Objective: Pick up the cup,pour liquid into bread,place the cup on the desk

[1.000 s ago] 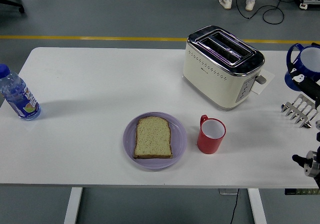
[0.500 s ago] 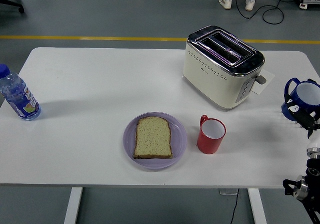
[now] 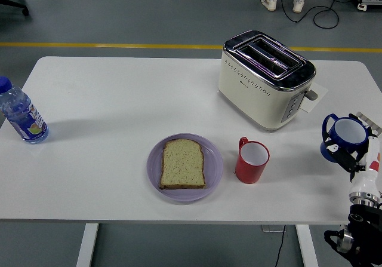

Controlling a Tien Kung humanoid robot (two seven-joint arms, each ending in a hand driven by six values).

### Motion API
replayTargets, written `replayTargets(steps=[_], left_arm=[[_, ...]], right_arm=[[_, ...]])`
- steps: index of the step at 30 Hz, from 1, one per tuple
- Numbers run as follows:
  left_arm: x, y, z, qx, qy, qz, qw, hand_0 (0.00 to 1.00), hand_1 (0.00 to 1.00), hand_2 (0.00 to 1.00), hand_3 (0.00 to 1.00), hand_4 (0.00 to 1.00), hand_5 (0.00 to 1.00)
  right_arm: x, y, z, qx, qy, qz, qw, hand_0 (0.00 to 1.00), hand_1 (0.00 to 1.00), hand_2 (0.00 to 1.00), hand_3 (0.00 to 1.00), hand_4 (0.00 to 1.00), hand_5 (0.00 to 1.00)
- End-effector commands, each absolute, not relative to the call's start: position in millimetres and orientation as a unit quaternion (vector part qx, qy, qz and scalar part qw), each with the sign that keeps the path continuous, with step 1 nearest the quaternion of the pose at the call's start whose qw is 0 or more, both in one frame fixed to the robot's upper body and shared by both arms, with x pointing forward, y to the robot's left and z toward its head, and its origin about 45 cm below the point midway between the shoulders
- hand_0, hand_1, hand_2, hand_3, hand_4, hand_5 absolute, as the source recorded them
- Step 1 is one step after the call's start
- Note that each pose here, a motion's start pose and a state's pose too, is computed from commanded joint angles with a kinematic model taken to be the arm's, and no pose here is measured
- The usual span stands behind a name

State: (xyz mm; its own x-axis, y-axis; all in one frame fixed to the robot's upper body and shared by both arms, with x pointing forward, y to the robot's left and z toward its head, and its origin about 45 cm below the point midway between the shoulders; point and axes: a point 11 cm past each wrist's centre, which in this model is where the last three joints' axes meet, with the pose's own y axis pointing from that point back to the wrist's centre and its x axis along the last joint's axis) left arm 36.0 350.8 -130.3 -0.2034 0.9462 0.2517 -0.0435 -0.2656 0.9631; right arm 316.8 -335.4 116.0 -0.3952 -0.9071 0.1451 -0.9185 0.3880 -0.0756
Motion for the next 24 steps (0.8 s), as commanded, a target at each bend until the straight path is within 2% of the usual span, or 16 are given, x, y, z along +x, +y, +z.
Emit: replayTargets(steps=[22, 24], left_arm=[[37, 351, -130, 0.492, 0.458, 0.625, 0.396, 0.633, 0.641, 0.653, 0.505, 0.241, 0.855], [37, 351, -130, 0.492, 0.458, 0.625, 0.397, 0.633, 0.641, 0.653, 0.505, 0.241, 0.855]], right_arm=[[306, -316, 83, 0.564, -0.822, 0.024, 0.068, 0.604, 0.553, 0.721, 0.787, 0.713, 0.029], [306, -315, 81, 0.565, -0.821, 0.024, 0.071, 0.61, 0.559, 0.725, 0.797, 0.745, 0.048]])
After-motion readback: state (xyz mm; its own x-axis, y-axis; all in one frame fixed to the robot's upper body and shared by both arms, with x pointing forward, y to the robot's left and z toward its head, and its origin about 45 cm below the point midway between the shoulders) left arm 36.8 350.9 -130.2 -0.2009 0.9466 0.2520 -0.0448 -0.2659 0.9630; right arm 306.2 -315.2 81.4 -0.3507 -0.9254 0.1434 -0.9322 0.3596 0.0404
